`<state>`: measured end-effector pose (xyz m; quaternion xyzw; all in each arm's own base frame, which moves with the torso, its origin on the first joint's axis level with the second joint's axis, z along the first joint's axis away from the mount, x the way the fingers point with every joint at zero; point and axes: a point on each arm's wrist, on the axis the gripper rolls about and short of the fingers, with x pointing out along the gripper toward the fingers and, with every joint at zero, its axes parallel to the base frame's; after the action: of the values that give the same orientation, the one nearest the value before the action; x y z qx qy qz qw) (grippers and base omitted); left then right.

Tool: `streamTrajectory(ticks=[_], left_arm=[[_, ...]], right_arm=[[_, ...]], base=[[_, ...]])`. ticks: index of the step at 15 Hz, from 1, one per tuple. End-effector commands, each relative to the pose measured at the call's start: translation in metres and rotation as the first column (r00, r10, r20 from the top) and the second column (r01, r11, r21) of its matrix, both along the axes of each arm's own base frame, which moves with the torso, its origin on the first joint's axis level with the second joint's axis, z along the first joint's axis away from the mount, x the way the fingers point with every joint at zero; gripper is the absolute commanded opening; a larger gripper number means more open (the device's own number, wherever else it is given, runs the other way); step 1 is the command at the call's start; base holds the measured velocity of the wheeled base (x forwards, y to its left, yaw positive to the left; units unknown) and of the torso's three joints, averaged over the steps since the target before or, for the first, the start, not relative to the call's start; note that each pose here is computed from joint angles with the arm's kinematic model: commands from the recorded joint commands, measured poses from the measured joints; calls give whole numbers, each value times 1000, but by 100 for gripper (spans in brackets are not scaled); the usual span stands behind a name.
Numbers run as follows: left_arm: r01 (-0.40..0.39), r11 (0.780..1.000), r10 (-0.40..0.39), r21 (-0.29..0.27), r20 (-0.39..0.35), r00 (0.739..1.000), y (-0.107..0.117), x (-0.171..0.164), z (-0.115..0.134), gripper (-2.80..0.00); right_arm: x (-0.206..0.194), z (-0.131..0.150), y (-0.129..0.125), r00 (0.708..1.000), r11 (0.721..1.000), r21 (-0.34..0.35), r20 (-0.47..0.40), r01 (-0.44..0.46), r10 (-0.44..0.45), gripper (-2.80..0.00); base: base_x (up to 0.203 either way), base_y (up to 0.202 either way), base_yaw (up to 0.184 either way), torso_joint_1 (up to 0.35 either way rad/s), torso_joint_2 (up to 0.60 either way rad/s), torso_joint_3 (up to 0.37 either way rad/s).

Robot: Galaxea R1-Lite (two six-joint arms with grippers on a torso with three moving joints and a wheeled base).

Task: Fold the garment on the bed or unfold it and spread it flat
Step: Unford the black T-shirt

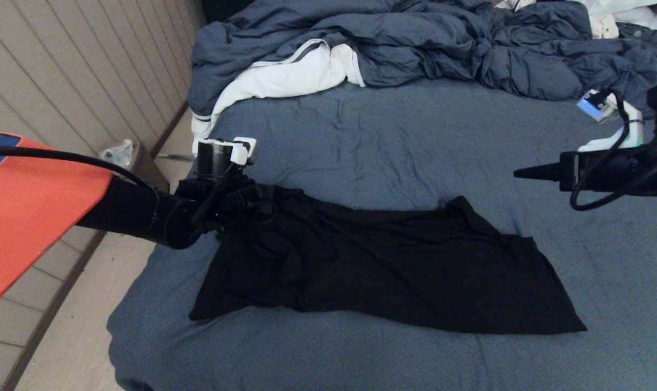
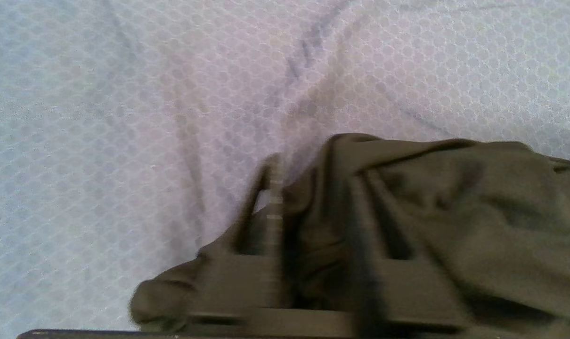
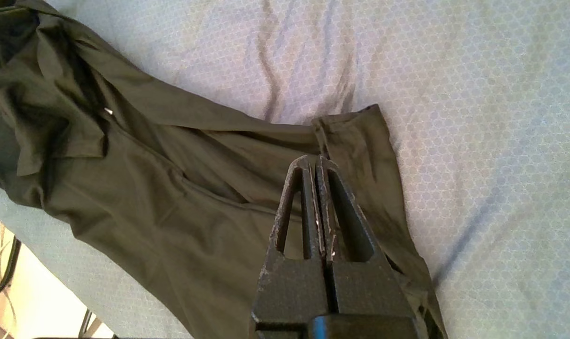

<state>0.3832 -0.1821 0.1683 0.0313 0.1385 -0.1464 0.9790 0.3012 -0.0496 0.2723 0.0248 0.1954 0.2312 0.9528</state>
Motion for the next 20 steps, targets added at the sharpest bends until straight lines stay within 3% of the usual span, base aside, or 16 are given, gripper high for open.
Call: streamTrajectory(ticks=[1,8,13,16,20], left_arm=[[0,1000,1,-13,24,1000,4,-9,16,0],[-35,999,37,-37,60,998,29,-34,52,0],[0,1000,2,23,-73,997,31,-79,16,0],[40,999,-40,6,-84,996,31,-113,18,0],[39,999,-41,-26,-82,996,32,-128,25,0]], right_arm=[[0,0,0,1000,1000,1,0,-5,5,-280],[-2,2,1,1000,1000,2,5,-8,8,-280],[-3,3,1,1000,1000,3,8,-9,9,-280],[-3,3,1,1000,1000,2,10,-9,9,-280],[-3,3,1,1000,1000,2,10,-9,9,-280]], base=[[0,0,0,0,0,0],[0,0,0,0,0,0],[0,0,0,0,0,0],[0,0,0,0,0,0],[0,0,0,0,0,0]])
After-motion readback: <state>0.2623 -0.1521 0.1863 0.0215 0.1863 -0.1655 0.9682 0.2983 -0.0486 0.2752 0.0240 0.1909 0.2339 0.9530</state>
